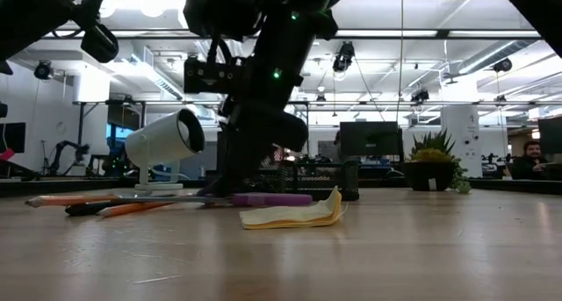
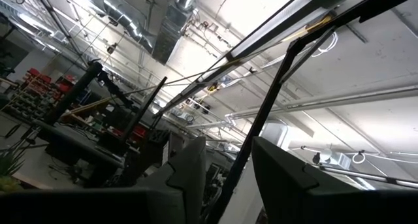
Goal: Pick and place office supplies into organizer
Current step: Put the blue eraser into the black desk organizer
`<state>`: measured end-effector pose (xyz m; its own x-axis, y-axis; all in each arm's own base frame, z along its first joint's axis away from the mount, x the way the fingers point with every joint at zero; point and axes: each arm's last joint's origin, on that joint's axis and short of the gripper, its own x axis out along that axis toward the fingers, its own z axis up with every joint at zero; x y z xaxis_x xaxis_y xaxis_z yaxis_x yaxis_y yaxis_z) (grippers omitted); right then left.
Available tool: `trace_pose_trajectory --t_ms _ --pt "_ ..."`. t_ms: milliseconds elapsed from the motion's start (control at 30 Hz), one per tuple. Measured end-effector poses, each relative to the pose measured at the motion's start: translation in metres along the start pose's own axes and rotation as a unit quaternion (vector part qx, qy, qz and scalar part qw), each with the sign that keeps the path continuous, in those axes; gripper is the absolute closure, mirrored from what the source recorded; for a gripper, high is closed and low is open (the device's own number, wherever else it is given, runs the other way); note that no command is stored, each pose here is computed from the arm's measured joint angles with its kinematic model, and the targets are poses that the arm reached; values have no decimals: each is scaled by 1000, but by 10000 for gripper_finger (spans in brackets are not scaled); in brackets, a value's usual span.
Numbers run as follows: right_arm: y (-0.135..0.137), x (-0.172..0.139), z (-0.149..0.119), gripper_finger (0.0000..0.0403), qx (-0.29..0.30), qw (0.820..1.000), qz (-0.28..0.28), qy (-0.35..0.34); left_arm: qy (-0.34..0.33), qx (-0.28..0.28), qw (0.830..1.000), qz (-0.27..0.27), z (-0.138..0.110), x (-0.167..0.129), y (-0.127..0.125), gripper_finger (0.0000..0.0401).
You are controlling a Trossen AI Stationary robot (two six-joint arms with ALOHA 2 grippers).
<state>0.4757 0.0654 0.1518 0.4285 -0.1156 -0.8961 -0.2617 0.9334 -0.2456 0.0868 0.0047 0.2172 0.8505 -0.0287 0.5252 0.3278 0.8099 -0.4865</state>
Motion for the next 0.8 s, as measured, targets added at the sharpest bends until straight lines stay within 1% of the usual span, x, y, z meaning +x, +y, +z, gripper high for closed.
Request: trace_pose_trajectory --t_ms 67,167,267,333,433,500,567,633,700,800 --pt "-4 -10 5 386 13 1000 -23 -10 0 0 1000 0 0 0 0 292" --pt "-16 -36 13 385 55 996 -58 -28 0 0 1000 0 0 0 0 292" --pt "-30 -61 15 385 115 987 -104 -34 0 0 1000 0 0 0 0 292" --pt "-40 -74 11 385 166 979 -110 -32 0 0 1000 0 0 0 0 292" --pt "-57 -76 -1 385 231 970 -72 -3 0 0 1000 0 0 0 0 292" --pt "-66 -73 -9 385 254 966 -38 17 0 0 1000 0 0 0 0 292" --pt "-74 -70 -13 385 275 961 4 20 0 0 1000 0 0 0 0 292" --pt "-82 -67 -15 385 310 949 48 18 0 0 1000 0 0 0 0 292" --pt "-89 -63 -18 385 335 940 63 21 0 0 1000 0 0 0 0 292" --pt "-97 -55 -18 385 351 934 59 3 0 0 1000 0 0 0 0 292"
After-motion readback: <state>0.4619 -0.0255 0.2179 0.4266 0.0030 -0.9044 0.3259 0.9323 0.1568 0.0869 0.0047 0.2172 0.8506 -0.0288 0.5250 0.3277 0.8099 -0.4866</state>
